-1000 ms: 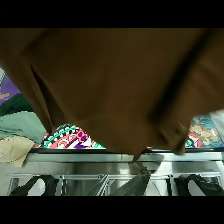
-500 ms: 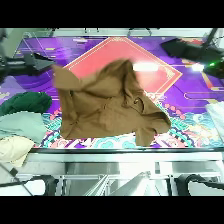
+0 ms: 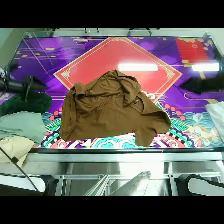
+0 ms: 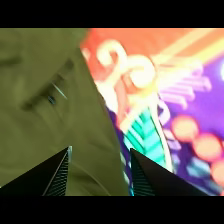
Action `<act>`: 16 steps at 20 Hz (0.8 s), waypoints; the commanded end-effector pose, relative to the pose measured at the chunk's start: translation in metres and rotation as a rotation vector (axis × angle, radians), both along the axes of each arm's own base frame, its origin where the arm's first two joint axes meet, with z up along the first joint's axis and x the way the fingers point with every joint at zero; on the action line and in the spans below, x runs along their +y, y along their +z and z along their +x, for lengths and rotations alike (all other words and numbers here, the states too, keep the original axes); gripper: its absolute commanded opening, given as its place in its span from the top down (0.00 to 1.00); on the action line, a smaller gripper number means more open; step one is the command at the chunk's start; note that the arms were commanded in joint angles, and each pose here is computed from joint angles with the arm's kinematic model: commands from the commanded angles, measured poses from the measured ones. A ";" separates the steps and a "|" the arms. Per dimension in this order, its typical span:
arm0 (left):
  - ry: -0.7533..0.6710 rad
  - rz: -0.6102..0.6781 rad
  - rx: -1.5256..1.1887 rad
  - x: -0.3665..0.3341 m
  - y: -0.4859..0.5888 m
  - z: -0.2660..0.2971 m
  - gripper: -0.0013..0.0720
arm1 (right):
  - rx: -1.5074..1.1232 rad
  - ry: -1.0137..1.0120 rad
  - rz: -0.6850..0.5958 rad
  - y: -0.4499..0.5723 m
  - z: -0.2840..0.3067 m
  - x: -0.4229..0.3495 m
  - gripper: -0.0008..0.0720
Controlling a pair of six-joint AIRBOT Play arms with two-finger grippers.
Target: Fold the shirts.
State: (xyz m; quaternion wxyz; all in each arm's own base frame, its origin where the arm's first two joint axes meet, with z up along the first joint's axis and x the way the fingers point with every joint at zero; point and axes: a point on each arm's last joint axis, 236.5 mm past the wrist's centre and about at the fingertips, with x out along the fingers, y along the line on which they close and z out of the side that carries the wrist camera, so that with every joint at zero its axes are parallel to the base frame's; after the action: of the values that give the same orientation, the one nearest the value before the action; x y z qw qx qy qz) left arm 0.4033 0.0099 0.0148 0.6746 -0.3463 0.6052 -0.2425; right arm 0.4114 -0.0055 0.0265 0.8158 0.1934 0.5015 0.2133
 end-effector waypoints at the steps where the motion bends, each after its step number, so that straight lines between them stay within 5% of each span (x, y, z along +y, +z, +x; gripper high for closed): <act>1: -0.024 0.020 0.243 -0.016 -0.043 -0.080 0.02 | 0.218 0.029 -0.029 -0.073 -0.064 -0.010 0.27; 2: -0.017 0.009 0.280 -0.028 -0.052 -0.098 0.02 | 0.246 0.063 -0.017 -0.091 -0.076 0.000 0.17; 8: -0.055 0.036 0.456 -0.062 -0.084 -0.193 0.02 | 0.376 0.220 0.010 -0.152 -0.108 0.048 0.18; 9: -0.056 0.072 0.466 -0.060 -0.089 -0.200 0.02 | 0.382 0.218 0.002 -0.160 -0.106 0.052 0.24; 11: -0.074 0.146 0.489 -0.056 -0.094 -0.216 0.02 | 0.386 0.221 0.016 -0.163 -0.103 0.064 0.81; 13: -0.095 0.188 0.500 -0.058 -0.093 -0.222 0.02 | 0.374 0.233 0.019 -0.160 -0.100 0.073 0.96; 16: -0.102 0.246 0.443 -0.066 -0.103 -0.209 0.02 | 0.364 0.219 0.046 -0.156 -0.096 0.079 0.95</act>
State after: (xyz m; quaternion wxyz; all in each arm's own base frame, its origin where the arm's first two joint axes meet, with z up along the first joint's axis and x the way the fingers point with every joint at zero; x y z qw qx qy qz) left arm 0.1920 -0.0546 -0.0766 0.5302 -0.3057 0.7787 -0.1381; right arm 0.3105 0.0691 -0.1261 0.6733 0.1920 0.6580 0.2771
